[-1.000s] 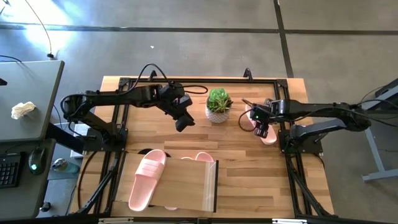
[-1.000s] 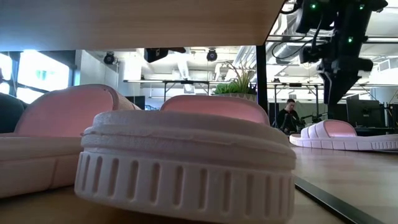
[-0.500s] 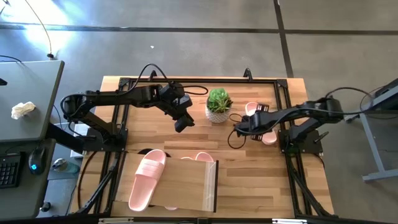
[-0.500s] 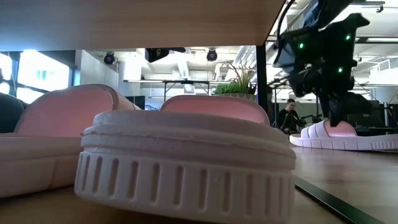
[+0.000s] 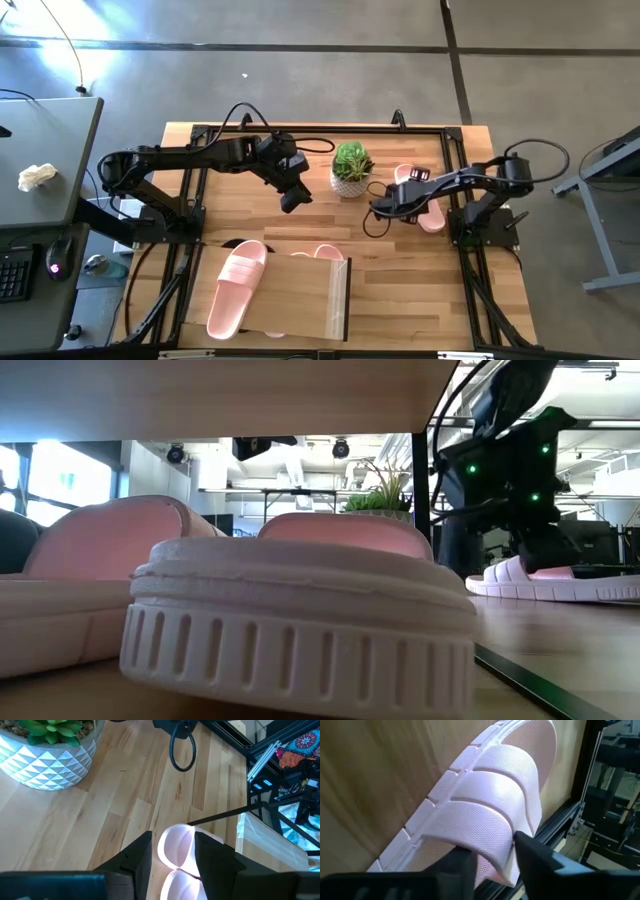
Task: Pick and place slides into the shelf
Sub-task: Put the pink slide on the shelf
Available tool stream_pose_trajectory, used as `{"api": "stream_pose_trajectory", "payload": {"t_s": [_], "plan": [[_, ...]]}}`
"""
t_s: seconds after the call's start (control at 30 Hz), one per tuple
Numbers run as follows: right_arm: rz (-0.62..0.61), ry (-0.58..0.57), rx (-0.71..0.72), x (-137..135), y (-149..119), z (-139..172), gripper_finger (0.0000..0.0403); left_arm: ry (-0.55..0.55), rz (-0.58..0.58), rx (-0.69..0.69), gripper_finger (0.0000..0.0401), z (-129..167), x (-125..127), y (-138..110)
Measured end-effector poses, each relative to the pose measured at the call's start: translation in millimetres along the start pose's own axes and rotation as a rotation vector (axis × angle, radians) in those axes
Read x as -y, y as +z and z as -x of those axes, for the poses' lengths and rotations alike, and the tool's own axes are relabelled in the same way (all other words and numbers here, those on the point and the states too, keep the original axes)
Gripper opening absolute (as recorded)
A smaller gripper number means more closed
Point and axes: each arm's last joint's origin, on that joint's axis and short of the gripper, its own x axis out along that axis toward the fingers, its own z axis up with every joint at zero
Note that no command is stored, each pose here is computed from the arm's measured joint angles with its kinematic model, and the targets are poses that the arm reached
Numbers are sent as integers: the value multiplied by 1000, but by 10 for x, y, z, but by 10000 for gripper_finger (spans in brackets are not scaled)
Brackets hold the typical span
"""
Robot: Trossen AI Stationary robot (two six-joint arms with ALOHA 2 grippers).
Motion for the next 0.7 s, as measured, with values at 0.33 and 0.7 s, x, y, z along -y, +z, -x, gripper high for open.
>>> {"api": "stream_pose_trajectory", "payload": {"t_s": [0.33, 0.7], "plan": [[-21, 7, -4, 46, 3, 3, 9, 0, 0, 1, 133, -1, 0, 1], [-123, 41, 173, 308, -259, 939, 1, -116, 21, 26, 133, 3, 49, 54]]}}
